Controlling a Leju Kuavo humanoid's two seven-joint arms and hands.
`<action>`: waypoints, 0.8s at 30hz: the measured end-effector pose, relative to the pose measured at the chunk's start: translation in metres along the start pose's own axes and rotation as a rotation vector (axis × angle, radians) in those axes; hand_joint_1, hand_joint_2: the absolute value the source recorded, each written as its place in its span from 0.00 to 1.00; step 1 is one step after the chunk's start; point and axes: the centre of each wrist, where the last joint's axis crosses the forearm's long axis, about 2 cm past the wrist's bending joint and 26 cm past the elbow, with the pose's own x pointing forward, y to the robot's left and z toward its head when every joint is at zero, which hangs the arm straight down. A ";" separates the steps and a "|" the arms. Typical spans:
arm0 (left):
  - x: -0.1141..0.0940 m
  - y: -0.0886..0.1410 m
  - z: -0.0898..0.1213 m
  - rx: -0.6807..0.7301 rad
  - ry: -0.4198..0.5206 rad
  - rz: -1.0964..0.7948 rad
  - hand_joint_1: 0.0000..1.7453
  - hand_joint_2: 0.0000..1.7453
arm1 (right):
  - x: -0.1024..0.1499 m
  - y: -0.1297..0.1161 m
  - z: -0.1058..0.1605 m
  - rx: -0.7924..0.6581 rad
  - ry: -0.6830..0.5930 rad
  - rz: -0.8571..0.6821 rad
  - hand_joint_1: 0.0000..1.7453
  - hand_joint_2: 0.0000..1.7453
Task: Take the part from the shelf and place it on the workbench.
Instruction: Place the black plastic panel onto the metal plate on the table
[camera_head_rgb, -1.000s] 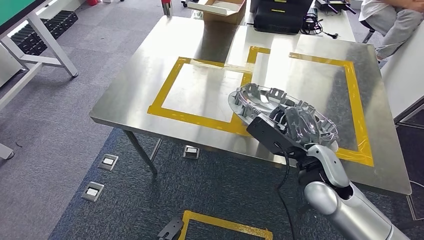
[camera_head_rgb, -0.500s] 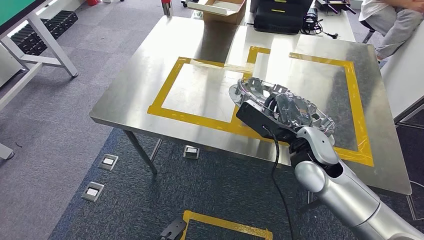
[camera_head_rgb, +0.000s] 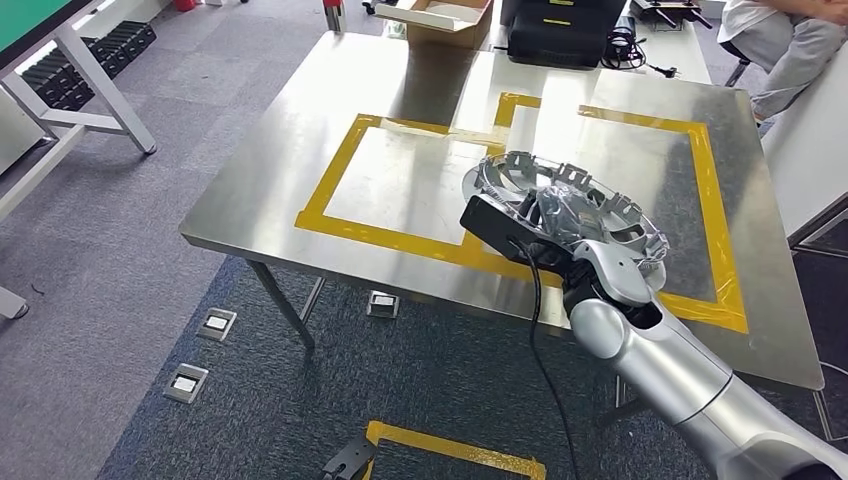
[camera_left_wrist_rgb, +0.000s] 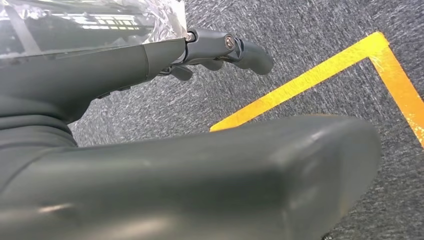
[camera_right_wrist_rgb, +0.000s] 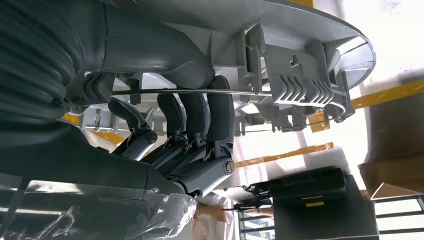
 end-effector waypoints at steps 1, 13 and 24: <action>0.000 0.000 0.000 -0.001 0.001 -0.001 0.00 1.00 | 0.000 0.001 -0.001 0.005 0.005 0.007 1.00 1.00; 0.000 0.000 0.000 -0.001 0.012 -0.014 0.00 1.00 | -0.008 0.014 -0.011 0.045 0.072 0.077 1.00 1.00; -0.001 -0.001 0.000 -0.022 0.024 -0.014 0.00 1.00 | -0.015 0.020 -0.016 0.063 0.113 0.093 0.00 0.00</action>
